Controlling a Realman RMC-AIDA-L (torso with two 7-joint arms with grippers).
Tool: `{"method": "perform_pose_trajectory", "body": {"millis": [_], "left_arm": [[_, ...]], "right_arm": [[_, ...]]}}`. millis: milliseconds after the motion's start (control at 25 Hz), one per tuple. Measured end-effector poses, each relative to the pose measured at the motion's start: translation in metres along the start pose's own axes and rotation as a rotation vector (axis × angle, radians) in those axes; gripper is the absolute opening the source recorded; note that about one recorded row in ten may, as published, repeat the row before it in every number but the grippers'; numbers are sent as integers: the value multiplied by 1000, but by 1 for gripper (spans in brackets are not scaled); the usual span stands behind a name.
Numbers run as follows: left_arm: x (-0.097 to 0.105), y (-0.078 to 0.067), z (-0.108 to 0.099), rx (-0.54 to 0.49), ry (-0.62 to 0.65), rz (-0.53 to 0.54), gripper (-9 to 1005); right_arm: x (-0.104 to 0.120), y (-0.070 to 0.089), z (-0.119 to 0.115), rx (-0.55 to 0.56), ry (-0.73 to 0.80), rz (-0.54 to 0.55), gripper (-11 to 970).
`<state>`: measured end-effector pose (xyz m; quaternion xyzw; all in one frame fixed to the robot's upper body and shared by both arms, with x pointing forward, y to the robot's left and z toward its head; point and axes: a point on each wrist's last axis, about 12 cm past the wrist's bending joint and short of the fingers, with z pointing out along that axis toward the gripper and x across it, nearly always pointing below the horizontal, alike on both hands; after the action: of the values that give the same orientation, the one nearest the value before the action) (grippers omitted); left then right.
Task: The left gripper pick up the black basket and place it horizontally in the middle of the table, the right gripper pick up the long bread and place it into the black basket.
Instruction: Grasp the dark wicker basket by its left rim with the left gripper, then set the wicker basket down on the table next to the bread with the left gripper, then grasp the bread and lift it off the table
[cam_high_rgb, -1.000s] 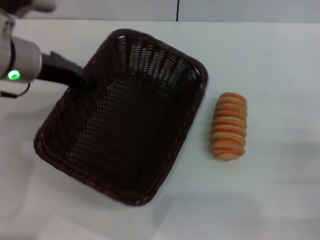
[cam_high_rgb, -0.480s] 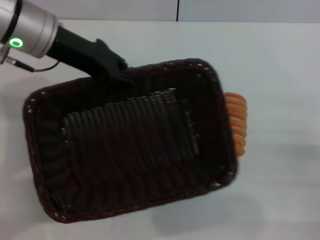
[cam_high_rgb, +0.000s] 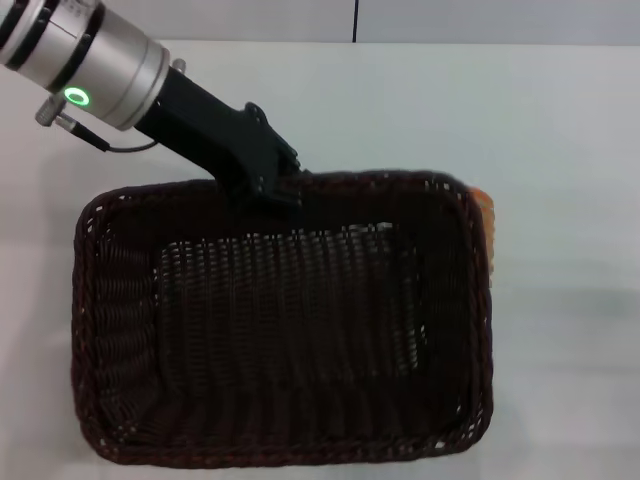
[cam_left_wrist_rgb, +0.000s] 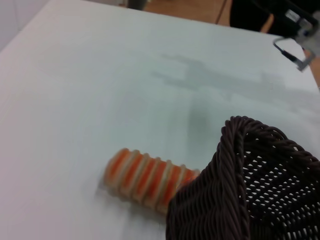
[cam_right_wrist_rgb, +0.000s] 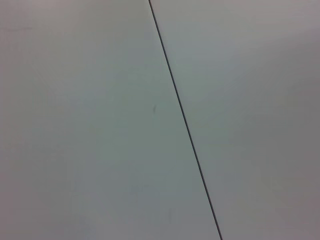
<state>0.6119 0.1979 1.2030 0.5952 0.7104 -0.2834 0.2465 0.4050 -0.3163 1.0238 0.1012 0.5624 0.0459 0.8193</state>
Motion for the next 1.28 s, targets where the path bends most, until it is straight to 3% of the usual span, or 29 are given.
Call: {"method": "perform_pose_trajectory", "body": {"millis": [400,640,800,920,1080,1280], "left_arm": [[-3,2,14,-15,18,22,208],[-15,2,19,-22,28,66,432],[-29,4,12,-105,11,129,522],[-42,7,-6,-259,-40,190,590],[-54,9,-40,-577,-207,253,680],[-42,-9,-66,-1096,-431,314,707]], "right_arm": [[0,0,-1,-10,5,-1,834],[-1,0,-2,-10,3,-2,834],[-1,0,-2,-11,1,-2,834],[0,0,-1,-14,1,-1,834],[0,1,0,-16,6,-1,834],[0,0,-1,-14,9,-2,834]]}}
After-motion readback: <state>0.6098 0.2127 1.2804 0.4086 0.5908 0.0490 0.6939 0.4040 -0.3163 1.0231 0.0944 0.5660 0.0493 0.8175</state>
